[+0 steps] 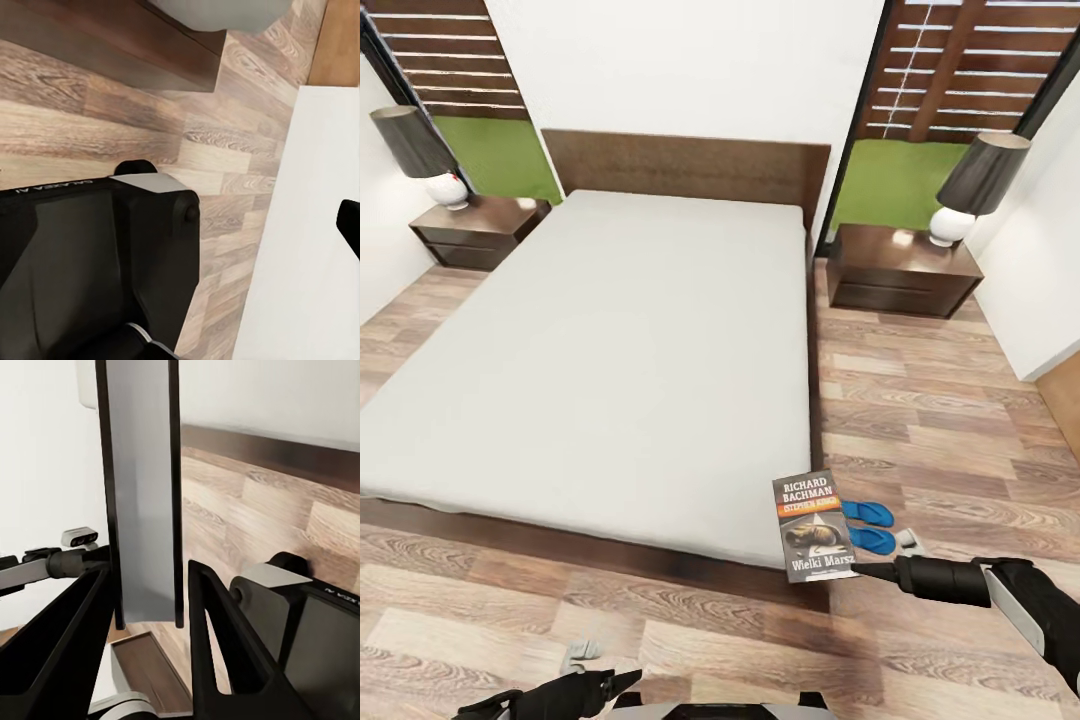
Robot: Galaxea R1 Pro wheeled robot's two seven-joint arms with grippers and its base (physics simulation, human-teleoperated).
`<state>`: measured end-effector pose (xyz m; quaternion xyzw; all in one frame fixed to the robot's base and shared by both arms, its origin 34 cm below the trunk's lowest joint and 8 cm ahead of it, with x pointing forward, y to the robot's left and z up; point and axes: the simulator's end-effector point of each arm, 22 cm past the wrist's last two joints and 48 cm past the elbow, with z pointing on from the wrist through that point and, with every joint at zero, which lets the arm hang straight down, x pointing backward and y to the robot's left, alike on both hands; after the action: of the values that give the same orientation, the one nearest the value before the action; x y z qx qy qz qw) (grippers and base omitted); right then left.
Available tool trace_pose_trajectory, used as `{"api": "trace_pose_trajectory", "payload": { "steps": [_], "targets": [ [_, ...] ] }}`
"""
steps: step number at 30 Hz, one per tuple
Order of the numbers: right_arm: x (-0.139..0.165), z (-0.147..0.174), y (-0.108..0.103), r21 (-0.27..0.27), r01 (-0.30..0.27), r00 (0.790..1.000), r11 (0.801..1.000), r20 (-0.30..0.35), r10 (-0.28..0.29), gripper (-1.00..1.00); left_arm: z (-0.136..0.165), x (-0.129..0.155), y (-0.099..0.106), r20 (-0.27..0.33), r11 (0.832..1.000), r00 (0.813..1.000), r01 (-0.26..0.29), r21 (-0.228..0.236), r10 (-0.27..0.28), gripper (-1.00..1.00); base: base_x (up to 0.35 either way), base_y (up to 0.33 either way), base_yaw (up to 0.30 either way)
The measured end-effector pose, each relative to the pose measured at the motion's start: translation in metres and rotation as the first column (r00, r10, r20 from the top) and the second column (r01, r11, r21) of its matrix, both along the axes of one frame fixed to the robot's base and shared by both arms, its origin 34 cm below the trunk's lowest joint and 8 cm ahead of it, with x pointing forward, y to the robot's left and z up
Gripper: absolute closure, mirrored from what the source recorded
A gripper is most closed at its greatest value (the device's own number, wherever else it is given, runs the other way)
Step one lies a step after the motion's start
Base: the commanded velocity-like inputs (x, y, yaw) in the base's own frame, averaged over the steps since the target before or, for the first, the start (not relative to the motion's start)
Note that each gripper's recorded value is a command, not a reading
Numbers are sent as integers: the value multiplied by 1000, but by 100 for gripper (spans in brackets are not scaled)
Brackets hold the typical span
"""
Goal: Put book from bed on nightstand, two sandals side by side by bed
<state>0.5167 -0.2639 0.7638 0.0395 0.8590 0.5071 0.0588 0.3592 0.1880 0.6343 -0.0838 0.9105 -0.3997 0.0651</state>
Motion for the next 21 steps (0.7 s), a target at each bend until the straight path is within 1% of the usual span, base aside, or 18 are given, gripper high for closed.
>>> {"api": "trace_pose_trajectory", "payload": {
  "steps": [21],
  "targets": [
    [0, 0, 0, -1, -1, 1000, 1000, 0, 1, 100, 0, 0, 0, 0, 1000, 1000, -1, 0, 1, -100, 0, 0, 222]
  ]
}}
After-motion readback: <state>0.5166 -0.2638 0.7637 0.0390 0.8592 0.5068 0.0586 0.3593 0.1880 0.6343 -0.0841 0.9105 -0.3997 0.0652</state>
